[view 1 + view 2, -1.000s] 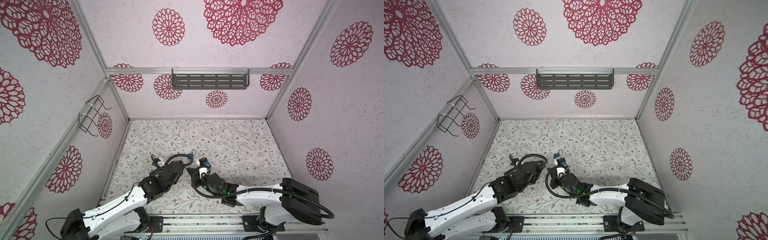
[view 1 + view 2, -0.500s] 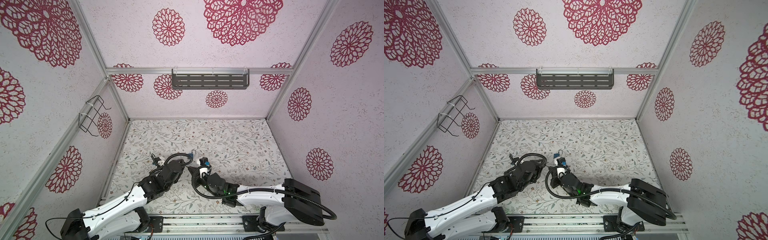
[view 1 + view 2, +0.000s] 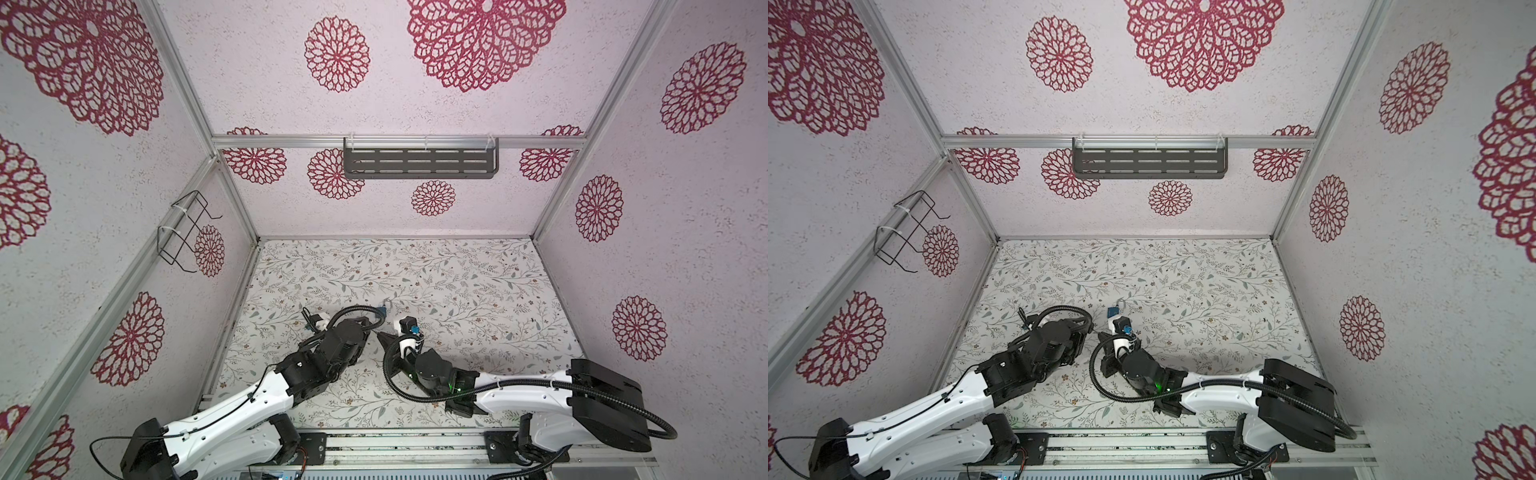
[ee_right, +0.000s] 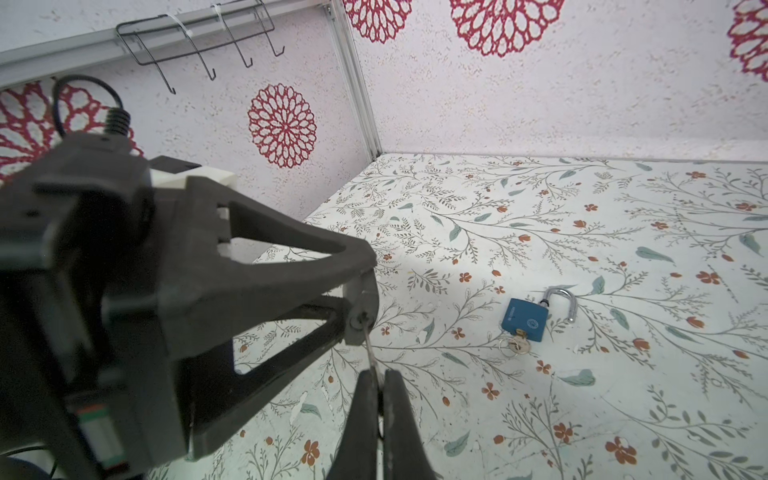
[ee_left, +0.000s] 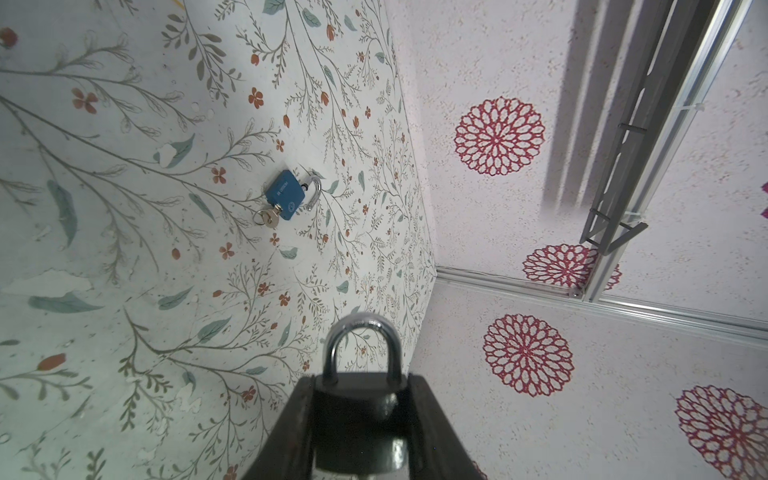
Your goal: Unlock with the key
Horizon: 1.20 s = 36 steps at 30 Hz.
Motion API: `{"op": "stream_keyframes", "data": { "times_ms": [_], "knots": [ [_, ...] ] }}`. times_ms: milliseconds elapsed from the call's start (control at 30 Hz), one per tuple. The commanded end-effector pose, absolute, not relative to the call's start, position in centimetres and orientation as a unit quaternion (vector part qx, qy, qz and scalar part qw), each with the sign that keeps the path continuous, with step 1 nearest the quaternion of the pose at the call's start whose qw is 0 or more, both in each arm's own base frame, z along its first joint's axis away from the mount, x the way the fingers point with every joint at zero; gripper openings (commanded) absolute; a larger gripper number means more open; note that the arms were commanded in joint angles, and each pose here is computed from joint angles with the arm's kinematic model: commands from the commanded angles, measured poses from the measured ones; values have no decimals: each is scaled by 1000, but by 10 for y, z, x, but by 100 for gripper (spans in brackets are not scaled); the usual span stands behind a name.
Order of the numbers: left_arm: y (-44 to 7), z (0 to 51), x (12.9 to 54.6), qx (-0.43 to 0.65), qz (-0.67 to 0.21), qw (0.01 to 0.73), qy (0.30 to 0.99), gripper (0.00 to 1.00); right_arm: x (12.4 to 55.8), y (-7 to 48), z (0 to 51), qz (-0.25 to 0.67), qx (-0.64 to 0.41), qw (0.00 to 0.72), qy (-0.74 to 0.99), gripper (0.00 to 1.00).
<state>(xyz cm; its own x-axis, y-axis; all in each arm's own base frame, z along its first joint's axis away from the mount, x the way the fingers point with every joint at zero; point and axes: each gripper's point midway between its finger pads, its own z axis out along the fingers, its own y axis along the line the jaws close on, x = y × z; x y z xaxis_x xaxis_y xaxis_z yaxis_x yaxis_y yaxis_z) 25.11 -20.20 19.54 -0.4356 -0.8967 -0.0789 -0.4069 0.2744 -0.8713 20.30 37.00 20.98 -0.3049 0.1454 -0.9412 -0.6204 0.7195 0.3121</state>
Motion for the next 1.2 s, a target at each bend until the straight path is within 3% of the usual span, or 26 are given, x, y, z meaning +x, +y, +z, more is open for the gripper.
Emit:
{"op": "stream_keyframes", "data": {
  "times_ms": [0,633,1167],
  "knots": [
    [-220,213,238,-420,-455,261,741,4,204,362,234,333,-146,596,716,0],
    [-217,222,241,-426,-446,269,740,4,199,351,235,308,-121,602,727,0],
    [-229,231,238,-404,-445,281,749,2,194,379,249,397,-75,540,738,0]
  ]
}}
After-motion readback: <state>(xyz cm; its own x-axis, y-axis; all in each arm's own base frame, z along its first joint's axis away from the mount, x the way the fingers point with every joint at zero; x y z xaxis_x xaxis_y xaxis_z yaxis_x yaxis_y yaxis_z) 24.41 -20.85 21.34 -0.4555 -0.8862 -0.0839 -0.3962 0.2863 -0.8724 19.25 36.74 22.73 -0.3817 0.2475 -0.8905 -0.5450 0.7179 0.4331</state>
